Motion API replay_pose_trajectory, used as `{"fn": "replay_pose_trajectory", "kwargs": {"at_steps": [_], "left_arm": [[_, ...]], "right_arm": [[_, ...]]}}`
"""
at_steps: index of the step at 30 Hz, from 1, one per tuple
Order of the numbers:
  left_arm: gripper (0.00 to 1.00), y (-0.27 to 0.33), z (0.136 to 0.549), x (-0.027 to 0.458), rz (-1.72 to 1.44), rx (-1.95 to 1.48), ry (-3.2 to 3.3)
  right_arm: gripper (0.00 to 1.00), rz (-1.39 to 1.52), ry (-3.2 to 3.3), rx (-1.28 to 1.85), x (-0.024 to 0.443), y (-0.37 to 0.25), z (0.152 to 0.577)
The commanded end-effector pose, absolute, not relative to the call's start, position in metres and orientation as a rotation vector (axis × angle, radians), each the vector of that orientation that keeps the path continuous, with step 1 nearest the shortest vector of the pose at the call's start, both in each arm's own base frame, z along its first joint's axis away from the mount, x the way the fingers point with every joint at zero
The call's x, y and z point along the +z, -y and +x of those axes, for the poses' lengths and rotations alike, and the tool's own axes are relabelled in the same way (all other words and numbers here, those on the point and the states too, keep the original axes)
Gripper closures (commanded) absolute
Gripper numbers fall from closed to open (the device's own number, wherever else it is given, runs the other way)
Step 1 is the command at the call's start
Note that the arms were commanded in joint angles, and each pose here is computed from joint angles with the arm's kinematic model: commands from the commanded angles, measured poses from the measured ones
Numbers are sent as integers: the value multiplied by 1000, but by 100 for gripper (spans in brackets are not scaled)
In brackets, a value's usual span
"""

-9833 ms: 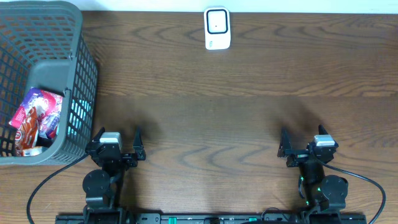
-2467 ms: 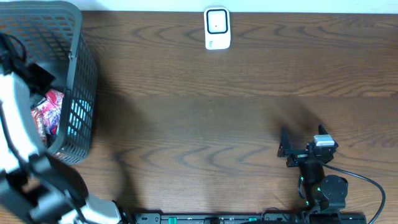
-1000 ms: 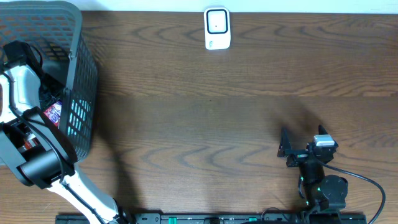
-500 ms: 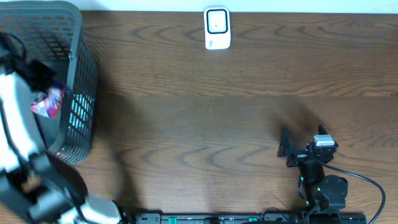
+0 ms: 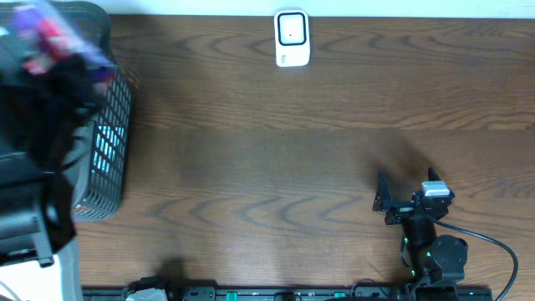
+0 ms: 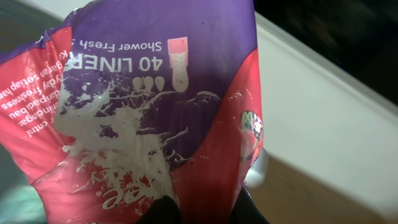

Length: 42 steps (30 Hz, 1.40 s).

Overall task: Scan the item barcode
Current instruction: 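Carry the pad pack out and place it on the table near the scanner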

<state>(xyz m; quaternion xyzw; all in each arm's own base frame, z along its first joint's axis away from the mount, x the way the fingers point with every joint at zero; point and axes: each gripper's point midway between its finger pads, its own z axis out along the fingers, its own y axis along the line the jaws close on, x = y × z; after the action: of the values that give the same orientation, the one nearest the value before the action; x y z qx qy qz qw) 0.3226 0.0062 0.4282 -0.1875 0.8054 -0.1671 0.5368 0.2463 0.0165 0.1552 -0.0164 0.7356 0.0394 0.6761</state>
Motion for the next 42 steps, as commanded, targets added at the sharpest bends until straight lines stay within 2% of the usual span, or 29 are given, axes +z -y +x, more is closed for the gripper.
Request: {"fn": "replay_pose_trajectory", "kwargs": {"at_steps": [1, 10, 16, 17, 18, 19, 20, 22, 24, 25, 27, 28, 36, 39, 42], "left_arm": [[93, 63, 334, 407, -207, -519, -2038], [93, 209, 371, 298, 165, -554, -2338], [92, 268, 404, 216, 258, -550, -2441], [92, 277, 415, 186, 265, -536, -2480], [86, 279, 418, 174, 266, -528, -2500], [71, 280, 420, 161, 267, -517, -2524], [60, 280, 421, 148, 266, -506, -2549], [59, 281, 422, 130, 267, -489, -2586], [42, 280, 421, 124, 264, -482, -2605], [28, 280, 420, 124, 259, -487, -2610], [12, 283, 418, 130, 266, -518, -2602], [9, 284, 417, 136, 271, -539, -2592], [3, 243, 410, 244, 190, -588, -2394], [3, 202, 404, 284, 105, -564, -2329], [3, 122, 391, 329, -82, -473, -2243]], "right_arm": [[1, -46, -1658, 74, 154, -16, 246], [1, -46, -1658, 74, 154, -16, 246], [1, -46, -1658, 74, 154, -16, 246], [1, -46, -1658, 74, 154, -16, 246], [1, -46, -1658, 73, 154, -16, 246], [1, -46, -1658, 74, 154, -16, 246], [1, -46, -1658, 74, 154, -16, 246], [1, -46, -1658, 74, 154, -16, 246], [1, -46, -1658, 74, 154, -16, 246], [1, -46, -1658, 74, 154, -16, 246], [1, -46, -1658, 74, 154, -16, 246], [1, -46, -1658, 74, 154, -16, 246], [1, -46, -1658, 74, 154, -16, 246], [1, -46, -1658, 74, 154, -16, 246], [1, -46, -1658, 74, 154, -16, 246]]}}
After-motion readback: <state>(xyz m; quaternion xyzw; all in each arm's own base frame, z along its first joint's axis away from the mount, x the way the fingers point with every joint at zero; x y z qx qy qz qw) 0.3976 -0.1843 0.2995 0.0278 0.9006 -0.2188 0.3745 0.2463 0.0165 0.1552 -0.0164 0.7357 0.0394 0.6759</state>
